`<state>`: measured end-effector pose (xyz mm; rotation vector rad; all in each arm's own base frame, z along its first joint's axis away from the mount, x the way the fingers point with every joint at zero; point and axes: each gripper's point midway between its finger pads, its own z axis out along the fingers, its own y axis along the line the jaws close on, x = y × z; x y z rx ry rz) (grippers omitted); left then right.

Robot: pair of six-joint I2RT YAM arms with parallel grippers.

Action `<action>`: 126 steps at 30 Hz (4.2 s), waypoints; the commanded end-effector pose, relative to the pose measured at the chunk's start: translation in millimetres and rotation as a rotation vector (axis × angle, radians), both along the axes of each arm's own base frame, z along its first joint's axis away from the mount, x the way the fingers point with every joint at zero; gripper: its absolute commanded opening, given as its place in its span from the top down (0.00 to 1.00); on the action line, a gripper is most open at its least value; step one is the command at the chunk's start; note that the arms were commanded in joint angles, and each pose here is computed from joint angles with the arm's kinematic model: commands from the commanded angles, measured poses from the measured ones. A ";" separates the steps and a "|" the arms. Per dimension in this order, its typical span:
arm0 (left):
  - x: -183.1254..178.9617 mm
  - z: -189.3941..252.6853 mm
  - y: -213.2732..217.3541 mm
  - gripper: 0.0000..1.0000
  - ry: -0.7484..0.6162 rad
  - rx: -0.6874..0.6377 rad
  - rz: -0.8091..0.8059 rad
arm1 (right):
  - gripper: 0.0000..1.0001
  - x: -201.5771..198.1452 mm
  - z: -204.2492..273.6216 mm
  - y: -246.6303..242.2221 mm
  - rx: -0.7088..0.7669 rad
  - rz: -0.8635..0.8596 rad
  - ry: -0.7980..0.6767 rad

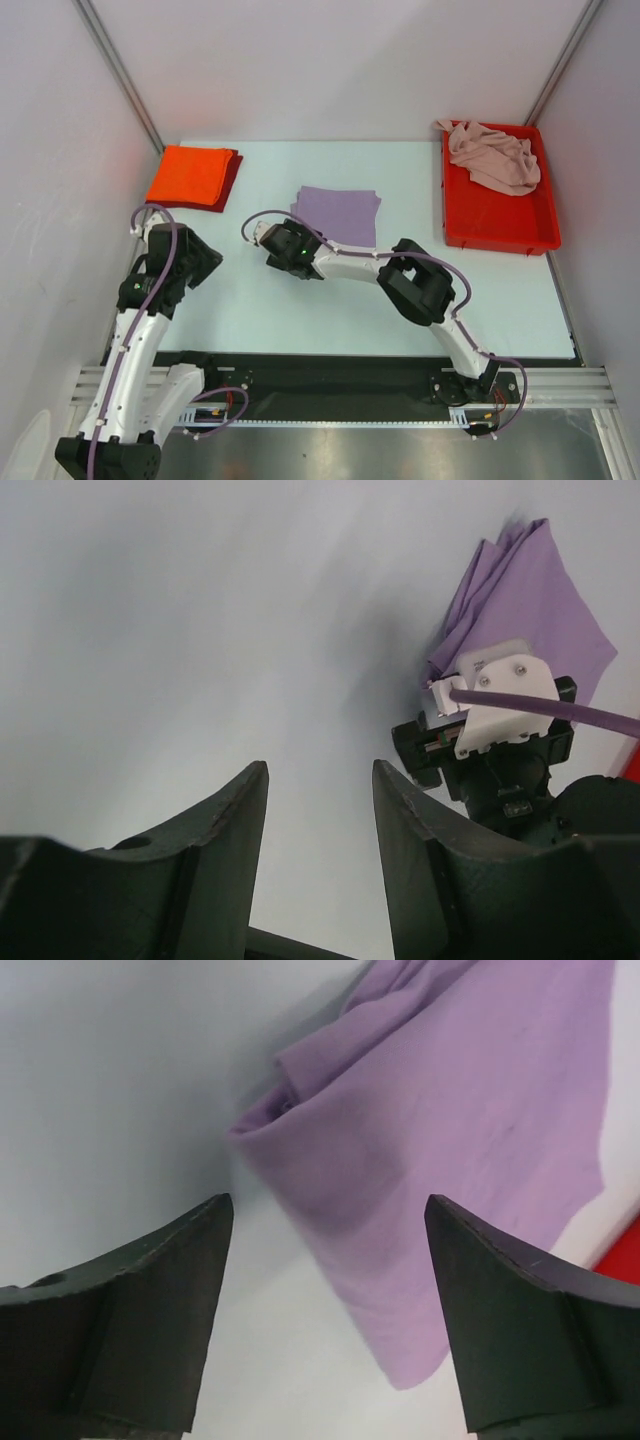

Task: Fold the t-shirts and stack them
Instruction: Neatly place the folded tshirt to the corner

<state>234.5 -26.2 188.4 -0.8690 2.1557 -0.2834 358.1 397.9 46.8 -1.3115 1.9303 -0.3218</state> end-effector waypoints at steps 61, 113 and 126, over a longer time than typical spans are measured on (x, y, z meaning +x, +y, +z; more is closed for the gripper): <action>250.9 -152.5 -213.0 0.37 0.307 -0.735 -0.380 | 1.00 30.1 90.3 -7.0 0.510 -0.091 0.254; 358.6 65.5 89.4 1.00 -0.012 0.705 -0.392 | 0.19 -80.5 99.4 -178.3 0.555 -0.497 0.451; 372.2 93.9 85.5 1.00 -0.132 0.723 -0.382 | 0.20 -79.7 86.9 -168.8 0.556 -0.506 0.508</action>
